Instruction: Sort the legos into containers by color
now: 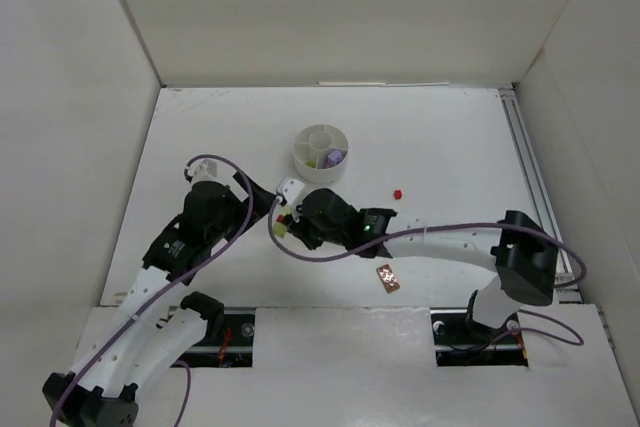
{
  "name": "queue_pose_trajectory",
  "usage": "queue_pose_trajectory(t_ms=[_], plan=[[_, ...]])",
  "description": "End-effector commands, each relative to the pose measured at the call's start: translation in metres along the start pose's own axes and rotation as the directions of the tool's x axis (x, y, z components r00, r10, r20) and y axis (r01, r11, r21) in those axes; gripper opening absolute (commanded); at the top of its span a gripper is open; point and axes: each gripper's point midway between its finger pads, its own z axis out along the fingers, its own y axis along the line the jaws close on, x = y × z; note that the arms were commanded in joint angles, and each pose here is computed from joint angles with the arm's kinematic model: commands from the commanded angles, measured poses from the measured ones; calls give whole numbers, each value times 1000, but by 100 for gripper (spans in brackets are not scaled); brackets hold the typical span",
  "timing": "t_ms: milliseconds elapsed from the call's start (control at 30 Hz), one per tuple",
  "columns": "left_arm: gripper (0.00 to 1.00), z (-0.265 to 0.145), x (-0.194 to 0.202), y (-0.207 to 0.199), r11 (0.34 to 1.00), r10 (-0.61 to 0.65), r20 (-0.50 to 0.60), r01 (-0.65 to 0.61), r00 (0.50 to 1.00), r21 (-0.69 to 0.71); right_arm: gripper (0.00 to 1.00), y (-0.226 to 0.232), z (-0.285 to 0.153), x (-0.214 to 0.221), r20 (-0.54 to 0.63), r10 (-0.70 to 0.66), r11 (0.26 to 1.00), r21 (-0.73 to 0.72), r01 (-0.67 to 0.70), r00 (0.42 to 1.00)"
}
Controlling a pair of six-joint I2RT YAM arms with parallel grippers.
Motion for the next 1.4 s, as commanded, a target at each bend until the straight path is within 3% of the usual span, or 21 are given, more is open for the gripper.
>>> queue_pose_trajectory(t_ms=[0, 233, 333, 500, 700, 900, 1367], plan=[[100, -1, 17, -28, 980, 103, -74, -89, 992, 179, 8, -31, -22, -42, 113, 126, 991, 34, -131, 986], [100, -5, 14, -57, 940, 130, -53, -106, 990, 323, 5, -45, -32, -49, 74, 233, 973, -19, -232, 970], [97, -7, 9, -71, 915, 132, -27, -111, 991, 387, 5, -44, -38, -54, 56, 292, 951, -126, -283, 955], [92, 0, 12, -72, 910, 134, -29, -112, 990, 400, 5, -32, -50, -75, 75, 306, 927, -249, -280, 949], [87, 9, 22, -72, 917, 165, -56, -132, 985, 376, 5, -39, -53, -79, 67, 358, 912, -239, -333, 931], [58, 14, 23, -71, 929, 146, -71, -112, 987, 352, 5, -47, -50, -79, 76, 387, 910, -188, -368, 919], [28, 11, 23, -70, 928, 124, -69, -91, 990, 360, 5, -58, -52, -90, 126, 448, 891, -143, -431, 885]])
